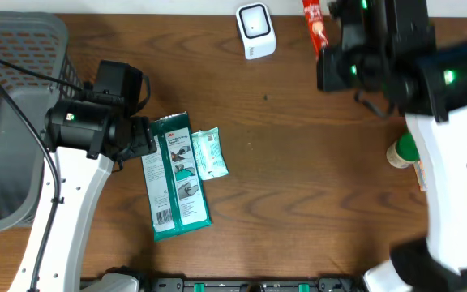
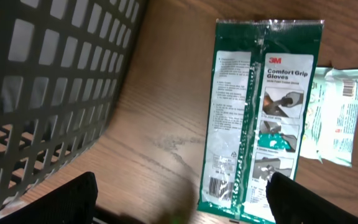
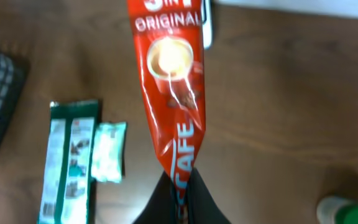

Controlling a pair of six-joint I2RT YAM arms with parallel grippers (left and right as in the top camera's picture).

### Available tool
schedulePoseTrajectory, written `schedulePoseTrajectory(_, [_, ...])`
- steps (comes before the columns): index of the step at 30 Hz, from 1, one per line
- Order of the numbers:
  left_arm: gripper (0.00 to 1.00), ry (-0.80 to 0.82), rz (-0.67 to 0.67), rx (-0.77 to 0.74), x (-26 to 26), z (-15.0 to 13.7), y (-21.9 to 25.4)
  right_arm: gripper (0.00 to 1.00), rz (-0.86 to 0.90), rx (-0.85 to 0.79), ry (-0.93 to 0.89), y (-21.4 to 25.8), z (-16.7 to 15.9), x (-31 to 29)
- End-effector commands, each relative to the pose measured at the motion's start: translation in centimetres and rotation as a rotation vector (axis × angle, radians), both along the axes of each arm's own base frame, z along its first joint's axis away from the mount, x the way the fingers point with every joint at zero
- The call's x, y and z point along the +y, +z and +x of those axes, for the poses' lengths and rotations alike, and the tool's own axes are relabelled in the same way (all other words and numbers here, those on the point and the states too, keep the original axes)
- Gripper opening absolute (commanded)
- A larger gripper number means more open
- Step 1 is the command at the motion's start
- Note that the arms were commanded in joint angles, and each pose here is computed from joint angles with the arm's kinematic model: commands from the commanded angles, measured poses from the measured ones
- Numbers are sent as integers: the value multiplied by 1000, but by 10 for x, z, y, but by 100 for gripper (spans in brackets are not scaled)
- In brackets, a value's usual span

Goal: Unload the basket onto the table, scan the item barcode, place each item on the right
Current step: 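Lift the Nescafe stick up to the white scanner with the right gripper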

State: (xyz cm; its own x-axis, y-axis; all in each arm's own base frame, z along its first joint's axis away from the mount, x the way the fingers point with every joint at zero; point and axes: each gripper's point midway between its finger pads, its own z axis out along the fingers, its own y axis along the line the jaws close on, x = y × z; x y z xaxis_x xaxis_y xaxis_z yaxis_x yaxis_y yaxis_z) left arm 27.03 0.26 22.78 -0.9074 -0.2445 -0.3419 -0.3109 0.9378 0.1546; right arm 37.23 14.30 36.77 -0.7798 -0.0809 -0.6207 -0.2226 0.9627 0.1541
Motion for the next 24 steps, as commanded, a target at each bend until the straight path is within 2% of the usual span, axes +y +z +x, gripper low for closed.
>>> schedulePoseTrajectory(1, [88, 3, 13, -3, 3, 0, 2, 1, -26, 8, -42, -3, 29, 2])
schedulePoseTrajectory(5, [88, 3, 13, -3, 3, 0, 2, 1, -40, 30, -34, -29, 62, 15])
schedulePoseTrajectory(9, [88, 3, 13, -3, 3, 0, 2, 1, -67, -13, 17, -59, 108, 34])
schedulePoseTrajectory(13, [88, 3, 14, -3, 3, 0, 2, 1, -108, -40, -7, -98, 152, 42])
schedulePoseTrajectory(17, [88, 3, 14, -3, 3, 0, 2, 4, -110, -26, -3, -147, 185, 56])
schedulePoseTrajectory(24, [88, 3, 14, -3, 3, 0, 2, 2, -140, -68, 58, -227, 233, 82])
